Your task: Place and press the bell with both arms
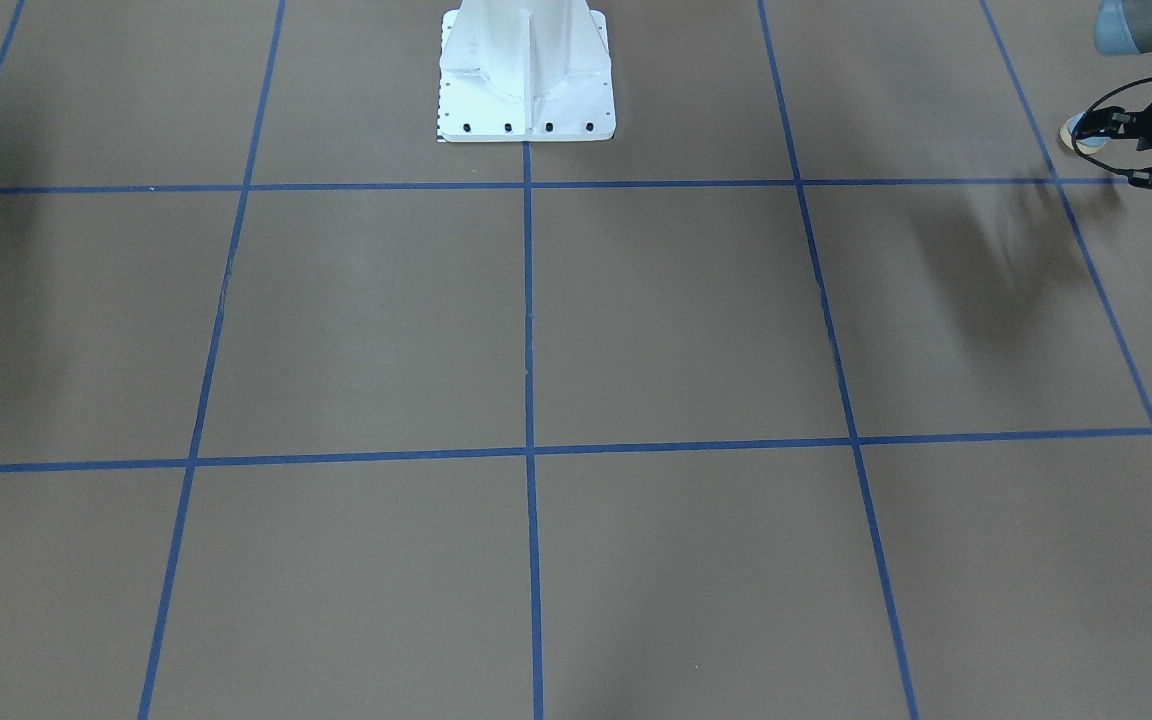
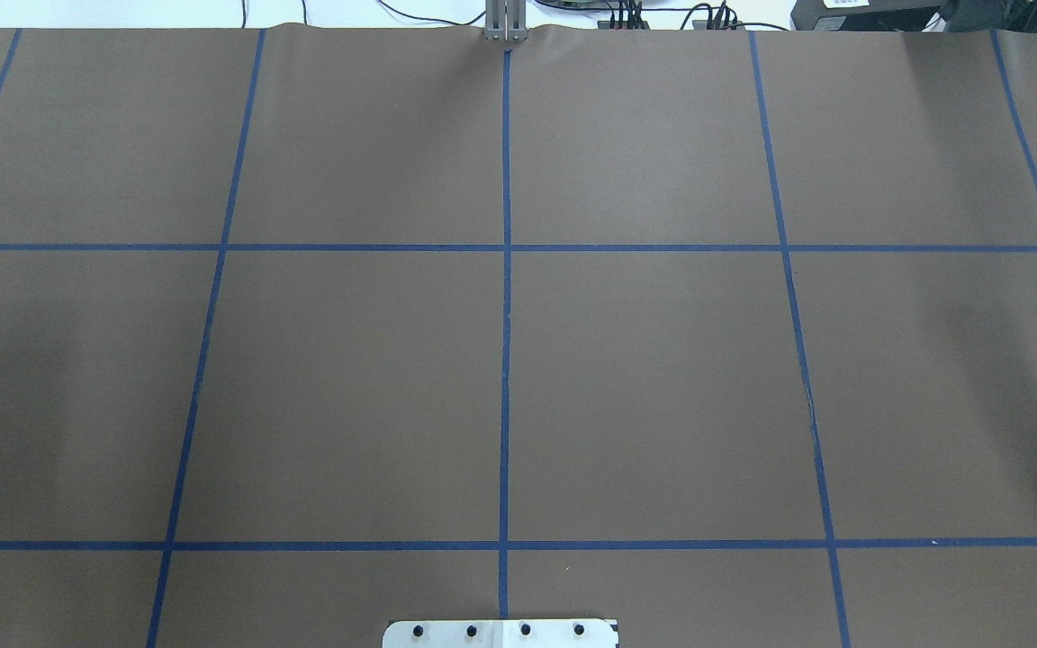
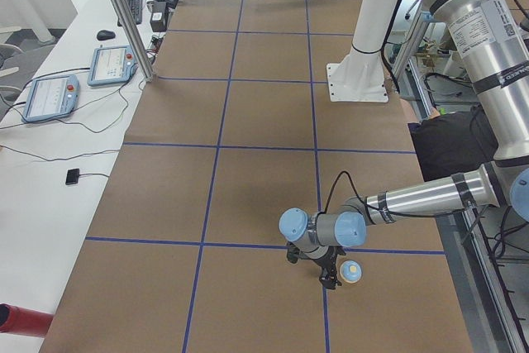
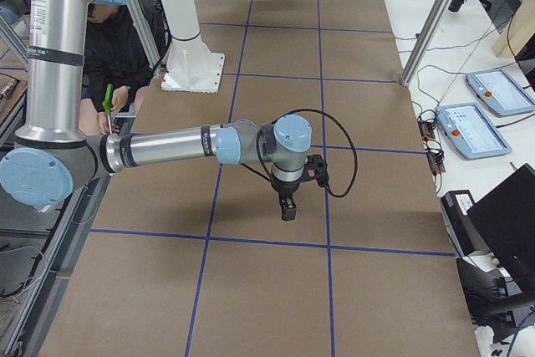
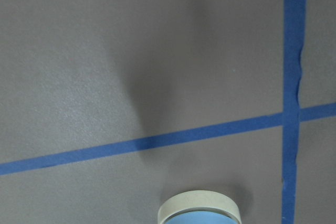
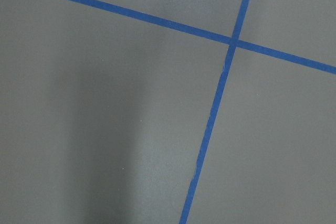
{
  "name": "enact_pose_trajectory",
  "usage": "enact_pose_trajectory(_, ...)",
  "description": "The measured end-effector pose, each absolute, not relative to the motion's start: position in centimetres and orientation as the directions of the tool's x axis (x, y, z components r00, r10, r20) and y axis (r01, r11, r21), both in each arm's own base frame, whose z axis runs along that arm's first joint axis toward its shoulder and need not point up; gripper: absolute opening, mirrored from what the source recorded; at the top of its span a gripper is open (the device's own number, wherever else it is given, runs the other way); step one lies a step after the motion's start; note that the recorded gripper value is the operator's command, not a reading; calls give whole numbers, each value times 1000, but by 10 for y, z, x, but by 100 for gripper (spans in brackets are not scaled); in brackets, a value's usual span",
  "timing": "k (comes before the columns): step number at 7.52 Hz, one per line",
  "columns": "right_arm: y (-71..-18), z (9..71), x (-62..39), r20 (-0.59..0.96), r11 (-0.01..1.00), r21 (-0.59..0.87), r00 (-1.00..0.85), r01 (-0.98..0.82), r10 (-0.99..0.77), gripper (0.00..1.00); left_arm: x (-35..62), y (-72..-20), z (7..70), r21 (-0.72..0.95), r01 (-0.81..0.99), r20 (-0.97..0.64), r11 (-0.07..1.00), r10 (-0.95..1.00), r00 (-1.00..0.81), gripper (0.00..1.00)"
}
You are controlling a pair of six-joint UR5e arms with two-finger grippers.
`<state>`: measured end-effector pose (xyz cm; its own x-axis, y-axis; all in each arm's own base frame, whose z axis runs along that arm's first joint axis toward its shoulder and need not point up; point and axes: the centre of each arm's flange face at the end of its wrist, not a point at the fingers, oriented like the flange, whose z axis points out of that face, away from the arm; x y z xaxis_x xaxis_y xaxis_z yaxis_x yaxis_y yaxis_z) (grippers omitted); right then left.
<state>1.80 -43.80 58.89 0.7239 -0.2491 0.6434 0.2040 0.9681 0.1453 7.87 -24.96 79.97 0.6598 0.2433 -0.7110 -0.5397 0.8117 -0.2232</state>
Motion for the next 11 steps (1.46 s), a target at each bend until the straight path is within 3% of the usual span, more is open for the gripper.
enact_pose_trajectory(11, -436, 585, 19, 643, 967, 152, 723, 203, -253, 100, 98, -234, 812, -258, -604, -715, 754, 271, 644, 100)
